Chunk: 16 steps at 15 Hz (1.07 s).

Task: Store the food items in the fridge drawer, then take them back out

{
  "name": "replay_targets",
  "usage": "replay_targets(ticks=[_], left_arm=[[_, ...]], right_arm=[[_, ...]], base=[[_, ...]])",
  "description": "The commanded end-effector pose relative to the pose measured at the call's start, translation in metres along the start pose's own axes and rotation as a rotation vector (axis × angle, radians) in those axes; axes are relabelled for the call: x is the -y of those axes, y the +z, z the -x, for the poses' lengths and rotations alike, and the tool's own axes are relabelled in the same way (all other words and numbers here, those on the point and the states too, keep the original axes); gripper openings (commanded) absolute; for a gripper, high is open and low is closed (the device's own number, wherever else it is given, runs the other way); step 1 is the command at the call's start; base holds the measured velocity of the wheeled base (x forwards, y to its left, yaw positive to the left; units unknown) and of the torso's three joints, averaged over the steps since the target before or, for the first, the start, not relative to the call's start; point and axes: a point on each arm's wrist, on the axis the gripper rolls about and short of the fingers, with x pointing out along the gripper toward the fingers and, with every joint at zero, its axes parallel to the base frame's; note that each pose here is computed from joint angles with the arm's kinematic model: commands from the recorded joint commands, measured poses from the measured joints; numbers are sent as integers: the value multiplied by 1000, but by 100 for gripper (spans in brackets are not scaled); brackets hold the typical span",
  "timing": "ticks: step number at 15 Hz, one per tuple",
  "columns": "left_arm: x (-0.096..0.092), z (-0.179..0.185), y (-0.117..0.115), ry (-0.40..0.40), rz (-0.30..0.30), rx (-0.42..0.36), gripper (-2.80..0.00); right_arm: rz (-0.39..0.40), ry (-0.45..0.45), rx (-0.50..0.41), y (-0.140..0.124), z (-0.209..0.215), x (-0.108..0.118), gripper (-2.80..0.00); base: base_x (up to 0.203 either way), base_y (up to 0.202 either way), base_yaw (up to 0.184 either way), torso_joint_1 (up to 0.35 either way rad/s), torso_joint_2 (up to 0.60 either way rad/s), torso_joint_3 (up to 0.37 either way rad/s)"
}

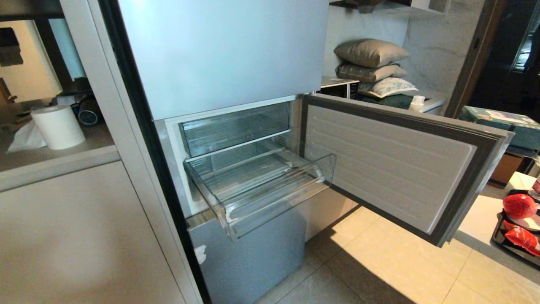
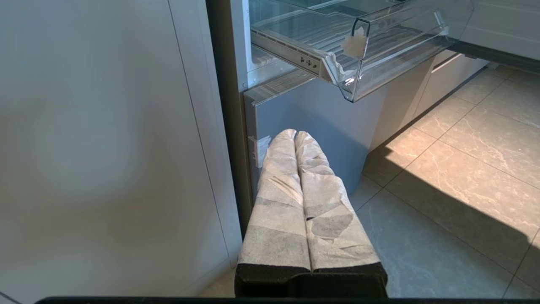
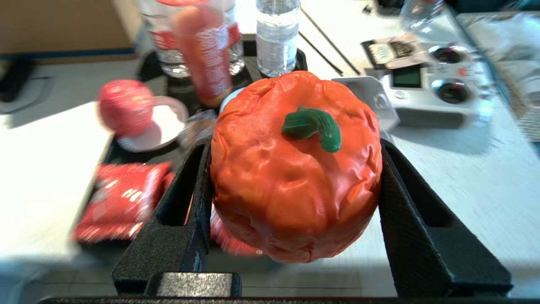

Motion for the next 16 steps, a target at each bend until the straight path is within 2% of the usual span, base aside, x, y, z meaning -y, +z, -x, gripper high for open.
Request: replay_targets(ticks=[1,3,6,8,10,11,13,16], left_arm=[[0,0,0,0,0,-1,-280],[0,0,0,0,0,0,-280],[0,0,0,0,0,0,-280],[0,0,0,0,0,-1,-280],[0,0,0,0,0,-2,-280],[0,0,0,0,0,0,-280],[0,0,0,0,0,-1,-280],[0,0,0,0,0,0,-280]], right_arm=[[17,37,139,14,69,-22,-280],[-1,193,164,7,92,-55,-280],[5,527,167,-17,139,-103,-280],[25,753,171,-43,181,-115,-280],[27,868,191,-70,212,-102,-280],[20,892,214,-80,222,-92,-280],[2,919,248,-99,236,-75,-280],[10,929,238,-130,247,-54,-280]], base=[[0,0,0,0,0,0],[0,0,0,0,0,0],[0,0,0,0,0,0],[0,0,0,0,0,0],[0,0,0,0,0,0],[0,0,0,0,0,0],[0,0,0,0,0,0],[0,0,0,0,0,0]])
